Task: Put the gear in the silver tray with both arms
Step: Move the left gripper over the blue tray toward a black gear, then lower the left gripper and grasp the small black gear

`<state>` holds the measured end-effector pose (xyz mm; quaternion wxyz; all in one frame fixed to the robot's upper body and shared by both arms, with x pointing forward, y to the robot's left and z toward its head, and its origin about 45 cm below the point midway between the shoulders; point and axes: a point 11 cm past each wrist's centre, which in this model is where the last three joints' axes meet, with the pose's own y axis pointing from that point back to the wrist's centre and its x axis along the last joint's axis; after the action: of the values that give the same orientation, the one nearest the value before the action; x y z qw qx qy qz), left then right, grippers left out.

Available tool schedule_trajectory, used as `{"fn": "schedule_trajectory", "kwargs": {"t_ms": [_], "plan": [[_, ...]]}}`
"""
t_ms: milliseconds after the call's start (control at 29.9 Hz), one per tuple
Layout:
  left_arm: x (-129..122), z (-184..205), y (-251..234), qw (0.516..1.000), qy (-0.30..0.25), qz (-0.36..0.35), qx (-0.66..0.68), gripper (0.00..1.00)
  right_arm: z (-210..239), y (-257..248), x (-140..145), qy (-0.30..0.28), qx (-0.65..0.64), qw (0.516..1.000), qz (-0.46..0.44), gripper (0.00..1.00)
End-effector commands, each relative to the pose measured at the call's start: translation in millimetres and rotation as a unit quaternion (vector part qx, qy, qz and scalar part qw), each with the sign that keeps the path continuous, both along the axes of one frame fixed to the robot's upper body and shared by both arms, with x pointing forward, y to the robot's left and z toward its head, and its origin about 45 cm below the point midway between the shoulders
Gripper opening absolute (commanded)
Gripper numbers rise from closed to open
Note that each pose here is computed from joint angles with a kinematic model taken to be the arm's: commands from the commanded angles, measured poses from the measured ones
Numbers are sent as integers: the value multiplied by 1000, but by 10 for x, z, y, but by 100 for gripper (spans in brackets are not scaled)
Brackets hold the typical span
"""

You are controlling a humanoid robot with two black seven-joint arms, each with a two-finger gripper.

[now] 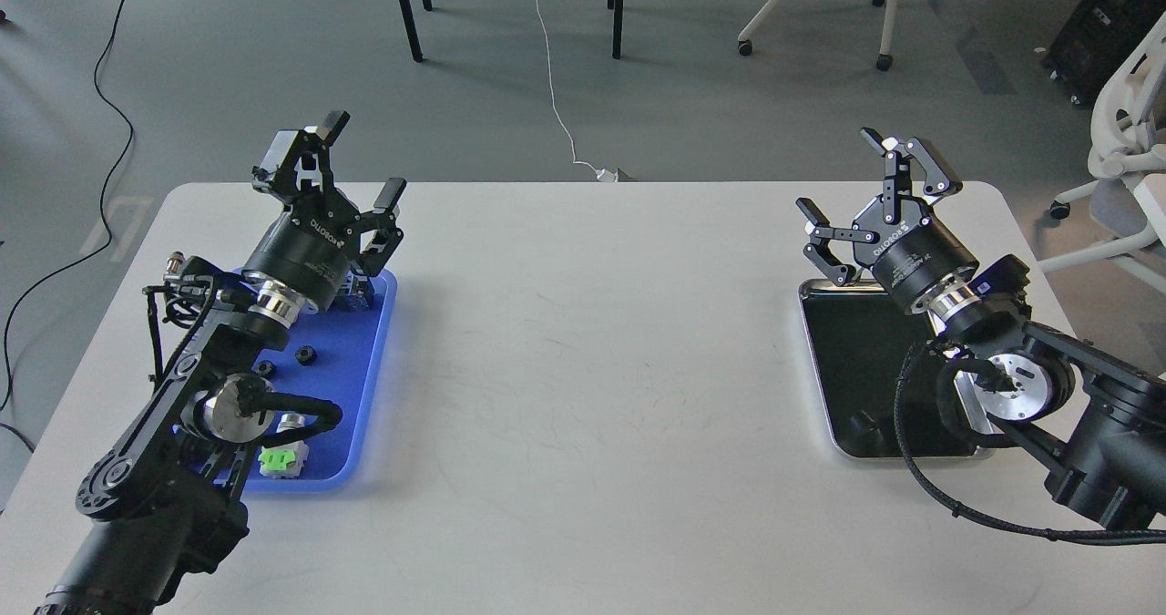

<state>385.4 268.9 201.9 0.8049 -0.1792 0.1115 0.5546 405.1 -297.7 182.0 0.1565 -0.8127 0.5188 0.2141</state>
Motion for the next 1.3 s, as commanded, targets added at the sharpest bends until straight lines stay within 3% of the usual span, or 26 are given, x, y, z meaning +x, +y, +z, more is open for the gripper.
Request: {"fn": "schedule_trajectory", "kwargs": {"t_ms": [0, 802, 936, 1036, 1136, 1270], "plan": [[-22, -32, 24, 1000, 4, 1, 2, 98, -4, 15, 0, 0, 1, 1000, 1, 99], [100, -31, 321, 999, 14, 32, 18, 98, -113, -148, -71, 9, -1, 1000, -3, 99], [64, 94, 352, 999, -33, 34, 14, 98, -129, -173, -87, 11, -3, 1000, -5, 99], [21, 267, 344, 997, -60, -16, 50, 98, -133, -193, -92, 12, -6, 1000, -6, 99], [-64, 463, 267, 986, -89, -88, 110, 98, -139, -184, -97, 13, -7, 1000, -4, 99], [-80, 764, 302, 944, -143, -127, 268, 98, -145, -177, -102, 11, -15, 1000, 1, 99]]}}
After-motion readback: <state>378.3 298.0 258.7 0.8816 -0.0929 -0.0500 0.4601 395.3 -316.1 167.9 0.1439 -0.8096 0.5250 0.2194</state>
